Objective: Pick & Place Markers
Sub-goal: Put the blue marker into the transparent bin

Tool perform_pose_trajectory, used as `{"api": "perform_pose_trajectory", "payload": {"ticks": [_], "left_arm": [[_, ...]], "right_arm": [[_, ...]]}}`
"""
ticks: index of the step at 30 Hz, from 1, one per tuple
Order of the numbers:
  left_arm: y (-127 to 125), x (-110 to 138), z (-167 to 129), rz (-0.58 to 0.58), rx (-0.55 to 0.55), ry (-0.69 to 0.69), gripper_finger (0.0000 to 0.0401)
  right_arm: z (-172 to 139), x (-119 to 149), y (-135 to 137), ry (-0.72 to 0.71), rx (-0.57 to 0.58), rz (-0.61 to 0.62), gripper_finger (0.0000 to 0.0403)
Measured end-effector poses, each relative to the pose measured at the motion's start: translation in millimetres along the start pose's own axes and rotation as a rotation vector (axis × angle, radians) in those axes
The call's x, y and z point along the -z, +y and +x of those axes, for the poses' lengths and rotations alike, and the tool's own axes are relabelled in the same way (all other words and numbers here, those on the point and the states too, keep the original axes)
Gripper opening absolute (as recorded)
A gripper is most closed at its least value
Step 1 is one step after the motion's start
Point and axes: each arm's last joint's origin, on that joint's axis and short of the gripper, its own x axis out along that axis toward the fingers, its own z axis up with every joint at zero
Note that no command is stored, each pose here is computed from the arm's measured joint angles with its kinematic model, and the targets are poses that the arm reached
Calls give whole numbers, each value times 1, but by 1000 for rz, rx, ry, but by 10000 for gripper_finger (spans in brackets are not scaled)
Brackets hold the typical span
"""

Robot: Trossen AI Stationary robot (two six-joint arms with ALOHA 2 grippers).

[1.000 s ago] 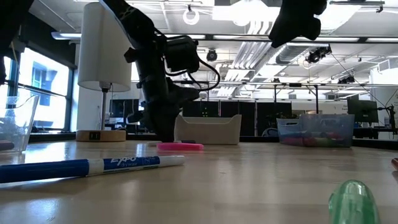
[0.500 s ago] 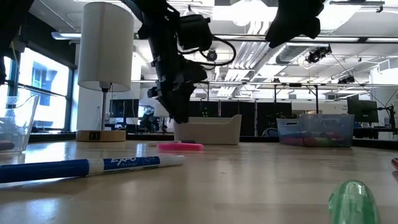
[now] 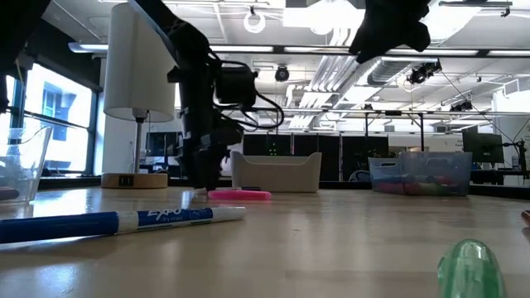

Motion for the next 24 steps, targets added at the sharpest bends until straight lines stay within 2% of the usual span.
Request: {"api": "perform_pose_trajectory", "payload": {"ticks": [3,6,11,13,15,20,24], "left_arm": [[0,4,10,7,10,7,200],[-1,6,12,14,5,14,180],[-5,8,12,34,-10,7,91],[-10,10,13,77,-7,10,44],[-15,13,13,120,-11,17,18],[-37,27,13,227,-62,16,31],[-51,36,8,221,-56,15,13]], "right_arm": [[0,-1,1,-13,-11,11,117],[0,-3,3,-31,-24,21,117],[0,-5,4,-65,-17,32,117],[0,-6,4,-69,-20,35,117],[0,-6,4,-72,-25,38,117],[0,-6,5,-68,-30,39,117],[0,-6,5,-66,-32,38,117]]}}
